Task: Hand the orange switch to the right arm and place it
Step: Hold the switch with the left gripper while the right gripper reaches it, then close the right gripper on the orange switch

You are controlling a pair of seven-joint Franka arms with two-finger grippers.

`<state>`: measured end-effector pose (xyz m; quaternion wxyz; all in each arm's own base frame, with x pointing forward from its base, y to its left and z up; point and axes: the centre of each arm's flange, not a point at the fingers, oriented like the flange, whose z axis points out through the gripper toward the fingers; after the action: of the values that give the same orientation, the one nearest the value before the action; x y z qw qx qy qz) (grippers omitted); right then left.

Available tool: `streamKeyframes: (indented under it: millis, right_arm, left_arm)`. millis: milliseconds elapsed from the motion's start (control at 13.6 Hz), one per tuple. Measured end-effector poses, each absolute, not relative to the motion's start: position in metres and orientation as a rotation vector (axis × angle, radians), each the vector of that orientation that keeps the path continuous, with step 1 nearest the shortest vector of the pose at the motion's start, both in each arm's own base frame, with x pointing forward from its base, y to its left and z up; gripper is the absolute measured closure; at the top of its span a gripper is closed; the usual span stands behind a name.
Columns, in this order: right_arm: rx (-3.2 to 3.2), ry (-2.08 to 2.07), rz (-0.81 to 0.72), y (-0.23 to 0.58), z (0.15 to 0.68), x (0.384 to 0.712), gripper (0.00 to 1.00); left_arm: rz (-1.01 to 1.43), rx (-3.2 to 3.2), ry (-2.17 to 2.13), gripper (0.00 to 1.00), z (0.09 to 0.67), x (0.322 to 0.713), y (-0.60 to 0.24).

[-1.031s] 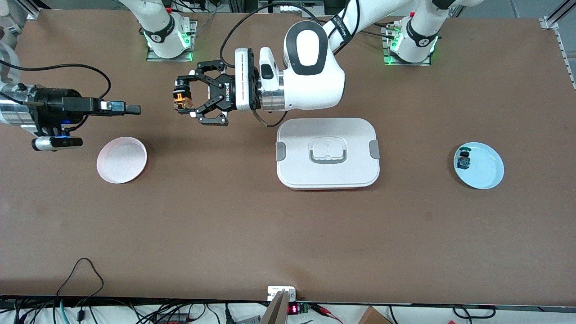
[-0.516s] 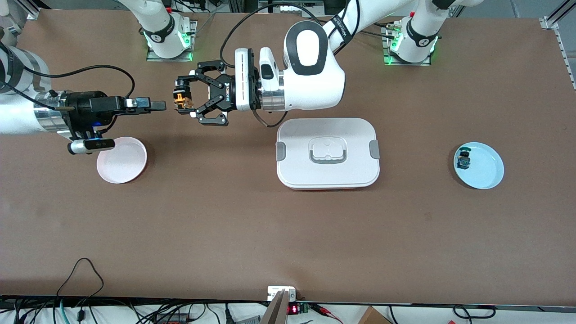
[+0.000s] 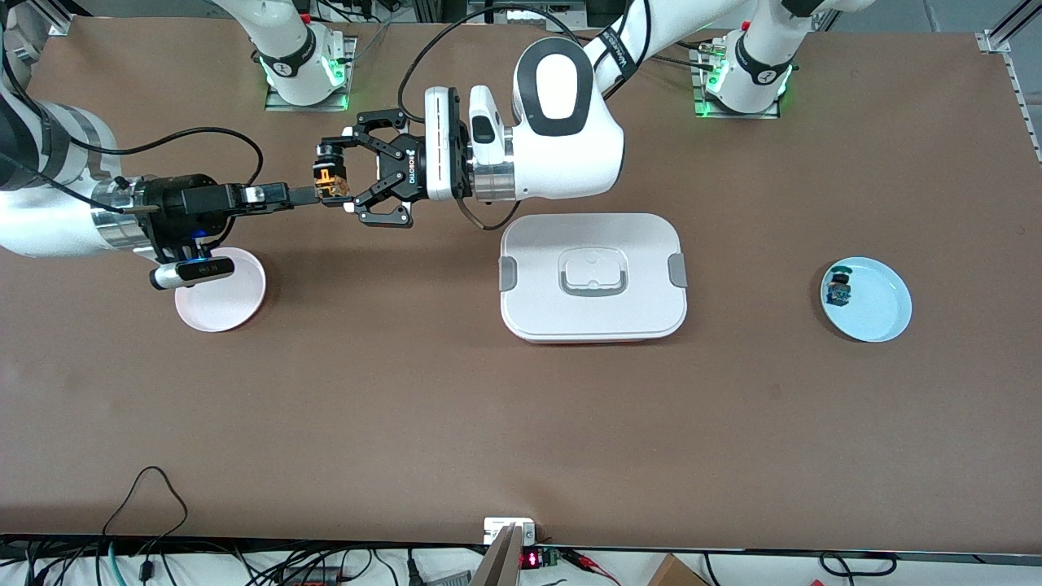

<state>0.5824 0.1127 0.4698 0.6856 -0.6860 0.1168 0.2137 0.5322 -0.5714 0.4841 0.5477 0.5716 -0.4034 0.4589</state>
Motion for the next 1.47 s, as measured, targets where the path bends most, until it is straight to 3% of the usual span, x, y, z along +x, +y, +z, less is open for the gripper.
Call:
streamKeyframes:
  millis: [737,1178,1326,1399,1473]
  right_arm:
    - [-1.534,0.224,0.521,0.132,0.469,0.577,0.00]
    - [-1.536,0.213,0.532,0.140,0.469,0.575,0.07]
    - [-1.537,0.203,0.524,0.140,0.469,0.575,0.26]
    - [-1.536,0.196,0.521,0.140,0.469,0.575,0.47]
    - [-1.532,0.190,0.516,0.139,0.470,0.575,0.58]
  left_arm:
    - [1.091,1.355,-0.956,0.28,0.485,0.533,-0.571]
    - [1.091,1.355,-0.956,0.28,0.485,0.533,-0.570]
    - [1.091,1.355,-0.956,0.28,0.485,0.533,-0.570]
    - [1.091,1.356,-0.956,0.28,0.485,0.533,-0.570]
    - [1.090,1.357,-0.954,0.28,0.485,0.534,-0.570]
